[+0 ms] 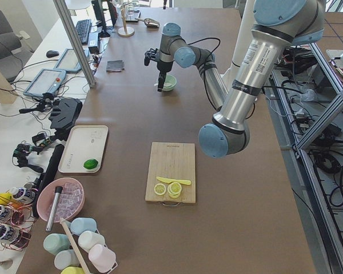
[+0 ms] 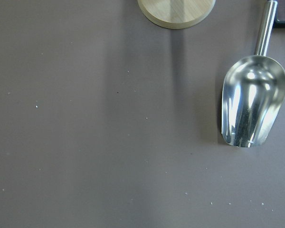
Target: Place spoon in bowl
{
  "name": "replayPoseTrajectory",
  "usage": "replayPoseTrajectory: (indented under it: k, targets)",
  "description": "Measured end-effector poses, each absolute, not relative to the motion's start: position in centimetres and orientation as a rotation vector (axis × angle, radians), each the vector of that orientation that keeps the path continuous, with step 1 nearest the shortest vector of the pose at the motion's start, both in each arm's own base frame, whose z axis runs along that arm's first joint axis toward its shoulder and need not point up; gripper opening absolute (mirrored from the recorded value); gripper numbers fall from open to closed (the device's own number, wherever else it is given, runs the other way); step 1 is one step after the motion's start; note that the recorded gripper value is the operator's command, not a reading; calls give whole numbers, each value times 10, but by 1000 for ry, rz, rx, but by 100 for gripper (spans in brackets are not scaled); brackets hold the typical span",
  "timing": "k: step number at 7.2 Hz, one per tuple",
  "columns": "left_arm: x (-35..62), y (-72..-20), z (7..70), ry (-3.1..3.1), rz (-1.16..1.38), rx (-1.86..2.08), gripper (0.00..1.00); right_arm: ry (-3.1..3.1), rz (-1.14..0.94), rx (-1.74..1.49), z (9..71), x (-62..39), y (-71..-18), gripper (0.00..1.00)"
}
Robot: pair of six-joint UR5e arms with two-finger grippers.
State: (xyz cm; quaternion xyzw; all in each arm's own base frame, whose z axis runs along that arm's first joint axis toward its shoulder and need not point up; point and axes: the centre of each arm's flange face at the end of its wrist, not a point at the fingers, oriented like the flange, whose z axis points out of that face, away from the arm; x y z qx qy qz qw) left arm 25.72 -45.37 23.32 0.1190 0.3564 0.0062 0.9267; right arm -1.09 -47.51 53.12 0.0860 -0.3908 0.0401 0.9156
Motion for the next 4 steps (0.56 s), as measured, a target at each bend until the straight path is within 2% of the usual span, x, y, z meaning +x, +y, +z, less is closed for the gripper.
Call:
replayPoseTrajectory:
  k: [2,4]
  targets:
    - [114,-477,313,657,140,203,98,-785,102,178,563,2,-446,100]
    - [-18,-490,423,749,193,150,98,-759,133,171,591,15,-424,100]
